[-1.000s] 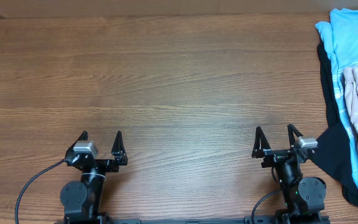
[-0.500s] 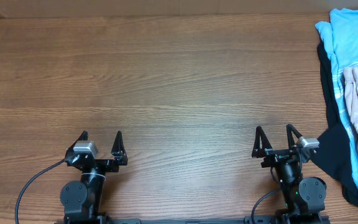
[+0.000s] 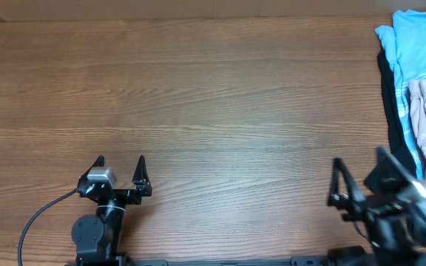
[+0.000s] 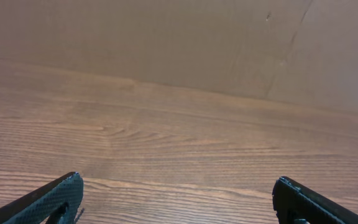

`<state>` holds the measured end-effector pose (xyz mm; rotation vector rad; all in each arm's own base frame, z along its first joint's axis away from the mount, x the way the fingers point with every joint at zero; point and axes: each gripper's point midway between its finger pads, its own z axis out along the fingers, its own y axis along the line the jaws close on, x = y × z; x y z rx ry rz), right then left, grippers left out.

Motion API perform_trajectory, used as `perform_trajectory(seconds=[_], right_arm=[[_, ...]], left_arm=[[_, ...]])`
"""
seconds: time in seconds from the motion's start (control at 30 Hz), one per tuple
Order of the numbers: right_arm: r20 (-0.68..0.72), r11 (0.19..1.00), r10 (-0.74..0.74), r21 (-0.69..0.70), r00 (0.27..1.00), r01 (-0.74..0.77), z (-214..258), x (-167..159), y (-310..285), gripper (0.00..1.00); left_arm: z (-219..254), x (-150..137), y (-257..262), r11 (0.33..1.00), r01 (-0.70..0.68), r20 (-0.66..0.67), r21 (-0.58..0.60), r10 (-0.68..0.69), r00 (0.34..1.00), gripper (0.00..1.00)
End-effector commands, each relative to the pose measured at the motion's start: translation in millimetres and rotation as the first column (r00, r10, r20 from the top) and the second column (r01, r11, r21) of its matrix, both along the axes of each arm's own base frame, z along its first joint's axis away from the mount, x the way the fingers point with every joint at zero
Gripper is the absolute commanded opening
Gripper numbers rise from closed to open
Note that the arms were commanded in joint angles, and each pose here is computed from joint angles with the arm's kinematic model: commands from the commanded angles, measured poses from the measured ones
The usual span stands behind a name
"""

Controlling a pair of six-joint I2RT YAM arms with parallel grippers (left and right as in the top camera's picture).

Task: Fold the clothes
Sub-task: 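Reach the right gripper into the clothes pile and grasp the beige khakis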

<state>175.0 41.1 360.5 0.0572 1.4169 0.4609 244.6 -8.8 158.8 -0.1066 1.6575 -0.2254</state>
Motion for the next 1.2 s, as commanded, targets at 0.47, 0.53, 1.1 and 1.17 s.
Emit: perform_trajectory(seconds=[0.47, 0.53, 1.1, 1.17], right_arm=[[-0.423, 0.899, -0.432, -0.272, 0.797, 0.343, 79.9, 108.2, -60.5, 1.0], [-0.445, 0.853, -0.513, -0.357, 0.734, 0.38, 77.2, 126.9, -72.2, 1.0], [-0.699, 0.698, -0.691, -0.576, 0.186, 0.426, -92.0, 231.3, -246.4, 0.99], [-0.731, 0.735, -0.655, -0.556, 0.194, 0.388, -110.2, 238.5, -255.9, 0.9]], left_arm=[[0.7, -0.4, -3.7, 0.999, 0.022, 0.011, 0.027, -0.022, 1.0, 1.0], [0.7, -0.4, -3.7, 0.999, 0.022, 0.011, 0.027, -0.022, 1.0, 1.0], [0.8, -0.4, -3.7, 0.999, 0.022, 0.011, 0.027, -0.022, 1.0, 1.0], [0.8, -0.4, -3.7, 0.999, 0.022, 0.011, 0.026, -0.022, 1.0, 1.0]])
